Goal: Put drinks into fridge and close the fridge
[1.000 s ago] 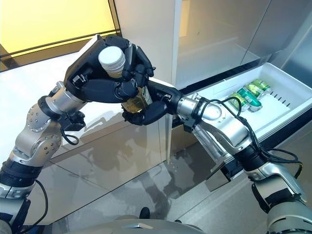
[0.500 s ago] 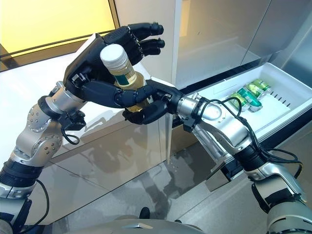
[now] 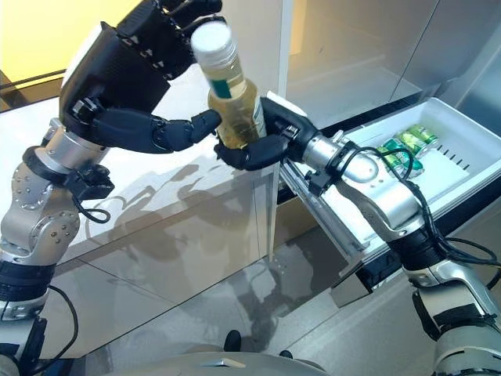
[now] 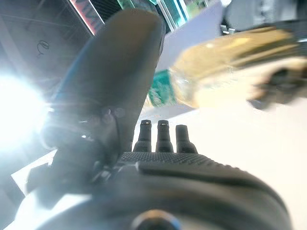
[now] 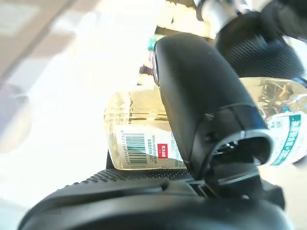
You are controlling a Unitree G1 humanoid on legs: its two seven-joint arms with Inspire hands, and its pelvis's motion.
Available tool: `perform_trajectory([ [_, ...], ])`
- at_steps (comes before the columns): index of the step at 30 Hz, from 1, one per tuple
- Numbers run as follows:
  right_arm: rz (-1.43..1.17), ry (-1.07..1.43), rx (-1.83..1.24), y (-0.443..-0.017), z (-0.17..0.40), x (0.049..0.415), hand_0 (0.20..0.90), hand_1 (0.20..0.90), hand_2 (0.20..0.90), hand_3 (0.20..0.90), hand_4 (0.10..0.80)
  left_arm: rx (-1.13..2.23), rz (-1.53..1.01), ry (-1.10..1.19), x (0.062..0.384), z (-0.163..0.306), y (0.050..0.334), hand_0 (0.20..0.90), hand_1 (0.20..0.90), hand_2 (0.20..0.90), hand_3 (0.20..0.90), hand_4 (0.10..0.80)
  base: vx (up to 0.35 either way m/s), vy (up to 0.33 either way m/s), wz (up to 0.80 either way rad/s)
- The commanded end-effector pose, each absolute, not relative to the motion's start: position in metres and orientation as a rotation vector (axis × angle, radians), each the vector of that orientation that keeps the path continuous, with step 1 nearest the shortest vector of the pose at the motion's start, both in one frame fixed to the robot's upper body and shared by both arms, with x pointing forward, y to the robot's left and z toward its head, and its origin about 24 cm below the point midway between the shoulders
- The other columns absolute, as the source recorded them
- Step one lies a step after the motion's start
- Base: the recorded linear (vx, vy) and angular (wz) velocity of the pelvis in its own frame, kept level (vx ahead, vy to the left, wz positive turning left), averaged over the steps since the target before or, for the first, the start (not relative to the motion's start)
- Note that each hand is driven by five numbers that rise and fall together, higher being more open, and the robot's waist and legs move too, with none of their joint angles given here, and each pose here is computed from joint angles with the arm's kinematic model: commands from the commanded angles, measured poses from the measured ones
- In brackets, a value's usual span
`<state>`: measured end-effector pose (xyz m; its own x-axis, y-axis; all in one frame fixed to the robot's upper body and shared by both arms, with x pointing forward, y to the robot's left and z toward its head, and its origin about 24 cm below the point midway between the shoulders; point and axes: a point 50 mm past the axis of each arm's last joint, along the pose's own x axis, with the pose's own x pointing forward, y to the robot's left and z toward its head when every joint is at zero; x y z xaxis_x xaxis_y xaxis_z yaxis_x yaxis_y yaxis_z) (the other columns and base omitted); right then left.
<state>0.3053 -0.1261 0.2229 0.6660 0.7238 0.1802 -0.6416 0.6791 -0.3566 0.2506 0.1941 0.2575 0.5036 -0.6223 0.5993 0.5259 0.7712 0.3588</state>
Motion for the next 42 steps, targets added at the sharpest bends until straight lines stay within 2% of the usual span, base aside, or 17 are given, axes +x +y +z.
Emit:
perform_trajectory([
  [1, 0.776, -0.794, -0.102, -0.135, 0.301, 0.273, 0.300, 0.300, 0.300, 0.200, 0.100, 0.087, -0.614, -0.832, 0.244, 0.261, 0.217, 0.900, 0.900, 0.900, 0.900, 0.800, -0.059, 0.007, 0.00],
  [6, 0.745, -0.822, -0.085, -0.143, 0.299, 0.266, 0.300, 0.300, 0.300, 0.200, 0.100, -0.189, -0.651, -0.754, 0.244, 0.236, 0.221, 0.900, 0.900, 0.900, 0.900, 0.800, -0.060, 0.008, 0.00],
  [9, 0.699, -0.846, -0.079, -0.150, 0.298, 0.262, 0.300, 0.300, 0.300, 0.200, 0.100, -0.458, -0.756, -0.688, 0.241, 0.207, 0.212, 0.900, 0.900, 0.900, 0.900, 0.800, -0.038, 0.005, 0.00],
  [12, 0.655, -0.856, -0.075, -0.152, 0.299, 0.261, 0.300, 0.300, 0.300, 0.200, 0.100, -0.750, -0.935, -0.595, 0.236, 0.181, 0.191, 0.900, 0.900, 0.900, 0.900, 0.800, -0.035, -0.003, -0.01],
  [14, 0.646, -0.852, -0.080, -0.153, 0.300, 0.261, 0.300, 0.300, 0.300, 0.200, 0.100, -0.832, -1.034, -0.567, 0.232, 0.173, 0.180, 0.900, 0.900, 0.900, 0.900, 0.800, -0.039, -0.002, -0.02],
  [17, 0.627, -0.841, -0.087, -0.151, 0.303, 0.262, 0.300, 0.300, 0.300, 0.200, 0.100, -1.072, -1.249, -0.439, 0.220, 0.150, 0.149, 0.900, 0.900, 0.900, 0.900, 0.800, -0.026, 0.006, -0.04],
  [23, 0.603, -0.830, -0.082, -0.154, 0.310, 0.267, 0.300, 0.300, 0.300, 0.200, 0.100, -1.435, -1.398, -0.247, 0.204, 0.118, 0.122, 0.900, 0.900, 0.900, 0.900, 0.800, -0.017, 0.000, -0.01],
  [28, 0.579, -0.840, -0.084, -0.158, 0.314, 0.270, 0.300, 0.300, 0.300, 0.200, 0.100, -1.691, -1.371, -0.092, 0.188, 0.086, 0.116, 0.900, 0.900, 0.900, 0.900, 0.800, -0.046, -0.005, 0.00],
  [31, 0.569, -0.832, -0.090, -0.162, 0.315, 0.269, 0.300, 0.300, 0.300, 0.200, 0.100, -1.729, -1.318, 0.025, 0.178, 0.065, 0.118, 0.900, 0.900, 0.900, 0.900, 0.800, 0.000, 0.000, 0.00],
  [37, 0.586, -0.806, -0.059, -0.172, 0.313, 0.270, 0.300, 0.300, 0.300, 0.200, 0.100, -1.689, -1.165, 0.240, 0.150, 0.001, 0.129, 0.900, 0.900, 0.900, 0.900, 0.800, -0.025, 0.004, 0.01],
  [42, 0.666, -0.743, 0.029, -0.179, 0.302, 0.266, 0.300, 0.300, 0.300, 0.200, 0.100, -1.561, -0.873, 0.544, 0.111, -0.068, 0.144, 0.900, 0.900, 0.900, 0.900, 0.800, -0.006, 0.005, 0.00],
])
